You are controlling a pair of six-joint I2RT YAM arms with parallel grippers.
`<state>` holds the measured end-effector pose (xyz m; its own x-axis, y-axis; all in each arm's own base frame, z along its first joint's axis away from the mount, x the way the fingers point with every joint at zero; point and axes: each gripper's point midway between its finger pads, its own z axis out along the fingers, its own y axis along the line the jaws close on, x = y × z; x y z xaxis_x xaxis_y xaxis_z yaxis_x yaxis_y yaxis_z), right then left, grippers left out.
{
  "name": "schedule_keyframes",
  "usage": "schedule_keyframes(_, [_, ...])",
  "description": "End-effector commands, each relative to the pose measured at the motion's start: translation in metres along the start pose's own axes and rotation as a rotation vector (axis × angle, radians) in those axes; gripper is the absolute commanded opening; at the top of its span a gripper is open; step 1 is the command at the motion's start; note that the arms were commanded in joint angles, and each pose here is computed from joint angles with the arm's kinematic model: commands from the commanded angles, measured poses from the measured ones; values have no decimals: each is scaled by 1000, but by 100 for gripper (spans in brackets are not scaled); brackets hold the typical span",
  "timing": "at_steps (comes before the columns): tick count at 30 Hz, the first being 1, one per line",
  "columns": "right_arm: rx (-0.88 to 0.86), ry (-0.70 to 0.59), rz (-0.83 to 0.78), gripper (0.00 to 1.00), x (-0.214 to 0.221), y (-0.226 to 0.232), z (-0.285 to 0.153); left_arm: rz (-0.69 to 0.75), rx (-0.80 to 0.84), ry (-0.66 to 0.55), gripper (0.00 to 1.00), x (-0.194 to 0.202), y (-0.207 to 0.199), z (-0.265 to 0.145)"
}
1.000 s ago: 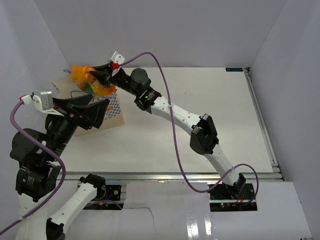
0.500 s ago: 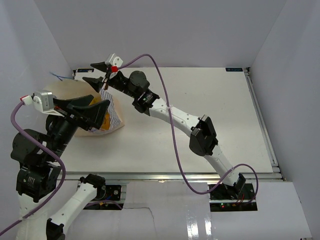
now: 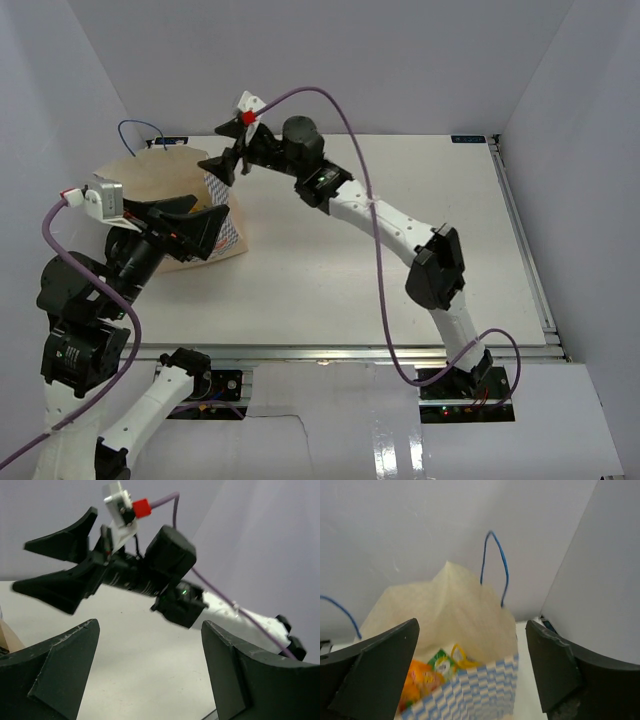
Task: Place the snacks into the paper bag
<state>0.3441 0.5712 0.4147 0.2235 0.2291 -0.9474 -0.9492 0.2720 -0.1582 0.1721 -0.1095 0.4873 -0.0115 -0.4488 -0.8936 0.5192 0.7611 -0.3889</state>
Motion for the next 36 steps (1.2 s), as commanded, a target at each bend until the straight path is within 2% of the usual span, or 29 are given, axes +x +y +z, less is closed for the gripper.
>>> schedule_keyframes(1, [0,91,40,90,-53,-43,-72,-5,57,107,94,29,-3,7])
schedule_keyframes(2, [-17,177,88,90,-36,-43,-94,-13,63,151,94,44,0,11])
schedule_keyframes(3, [33,298,157,90,11,-66,-133,-24,69,190,94,57,3,17])
schedule_keyframes(4, [41,340,183,90,1,-65,-166,-43,92,254,95,78,4,20])
schedule_keyframes(5, [70,450,234,90,41,-66,-204,-53,102,285,96,90,6,23])
schedule_keyframes(6, [148,499,235,90,49,-90,-243,-59,123,295,98,96,6,28])
schedule_keyframes(7, [195,514,197,90,32,-93,-272,-76,131,321,98,108,8,33])
schedule_keyframes(8, [255,644,213,90,64,-91,-314,-86,161,338,98,122,9,38])
schedule_keyframes(9, [348,696,209,90,68,-108,-352,-93,173,348,98,130,10,42])
schedule_keyframes(10, [405,709,177,90,54,-107,-375,-104,179,370,98,140,13,48])
schedule_keyframes(13, [685,892,190,90,78,-106,-478,-109,231,427,98,161,13,64])
schedule_keyframes(14, [731,867,154,90,61,-110,-486,-104,237,439,98,164,14,67])
schedule_keyframes(15, [757,903,172,90,75,-98,-504,-100,240,453,98,168,15,71])
schedule_keyframes(16, [800,874,128,90,58,-94,-512,-88,244,474,98,175,17,76])
schedule_keyframes(22, [1011,826,136,90,38,-89,-552,-53,259,491,98,187,20,85])
schedule_keyframes(31, [1037,678,61,90,-16,-108,-530,-15,198,437,98,183,31,74])
schedule_keyframes(36, [1029,625,94,90,-21,-112,-520,-7,171,407,98,175,32,63])
